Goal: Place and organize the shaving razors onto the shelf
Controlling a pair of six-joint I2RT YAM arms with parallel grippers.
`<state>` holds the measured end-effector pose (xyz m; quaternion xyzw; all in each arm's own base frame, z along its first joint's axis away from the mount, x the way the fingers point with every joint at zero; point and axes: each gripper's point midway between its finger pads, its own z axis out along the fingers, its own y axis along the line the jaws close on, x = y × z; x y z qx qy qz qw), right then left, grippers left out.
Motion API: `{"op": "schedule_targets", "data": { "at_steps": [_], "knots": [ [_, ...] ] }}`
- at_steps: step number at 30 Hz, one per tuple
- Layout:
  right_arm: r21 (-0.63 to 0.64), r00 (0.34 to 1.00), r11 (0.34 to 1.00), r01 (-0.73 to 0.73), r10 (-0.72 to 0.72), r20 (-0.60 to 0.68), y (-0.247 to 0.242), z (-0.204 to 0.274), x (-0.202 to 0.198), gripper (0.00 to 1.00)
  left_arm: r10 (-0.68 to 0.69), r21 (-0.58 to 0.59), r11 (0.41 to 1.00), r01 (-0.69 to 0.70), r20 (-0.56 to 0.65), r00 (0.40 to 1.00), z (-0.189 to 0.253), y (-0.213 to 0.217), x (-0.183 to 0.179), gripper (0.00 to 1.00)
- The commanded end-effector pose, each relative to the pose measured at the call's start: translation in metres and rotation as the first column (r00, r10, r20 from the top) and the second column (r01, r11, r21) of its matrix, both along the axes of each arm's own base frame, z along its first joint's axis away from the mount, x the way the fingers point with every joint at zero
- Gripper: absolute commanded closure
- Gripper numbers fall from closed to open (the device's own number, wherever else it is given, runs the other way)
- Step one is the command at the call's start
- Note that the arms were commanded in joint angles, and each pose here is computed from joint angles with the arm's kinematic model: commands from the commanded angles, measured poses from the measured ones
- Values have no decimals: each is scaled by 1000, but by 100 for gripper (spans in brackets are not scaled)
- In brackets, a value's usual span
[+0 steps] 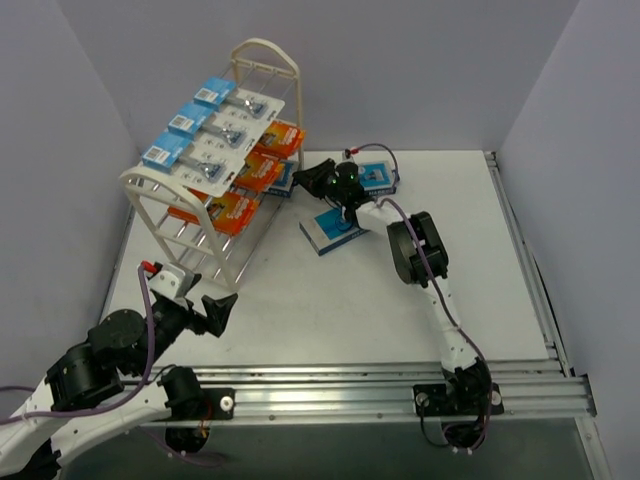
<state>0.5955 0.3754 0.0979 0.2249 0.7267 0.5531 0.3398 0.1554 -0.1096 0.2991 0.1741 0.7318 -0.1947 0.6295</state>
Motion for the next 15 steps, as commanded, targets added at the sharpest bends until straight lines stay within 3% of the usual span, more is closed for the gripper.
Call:
{"op": "schedule_targets", "data": {
  "at_steps": [1,15],
  "knots": [
    [100,992,994,41,-53,118,4,55,13,100,-15,-36,999,16,25,1000,11,-7,1,6],
    [157,984,978,135,-151,97,0,36,20,100,-20,-39,999,21,25,999,11,-7,0,6]
  ]
}}
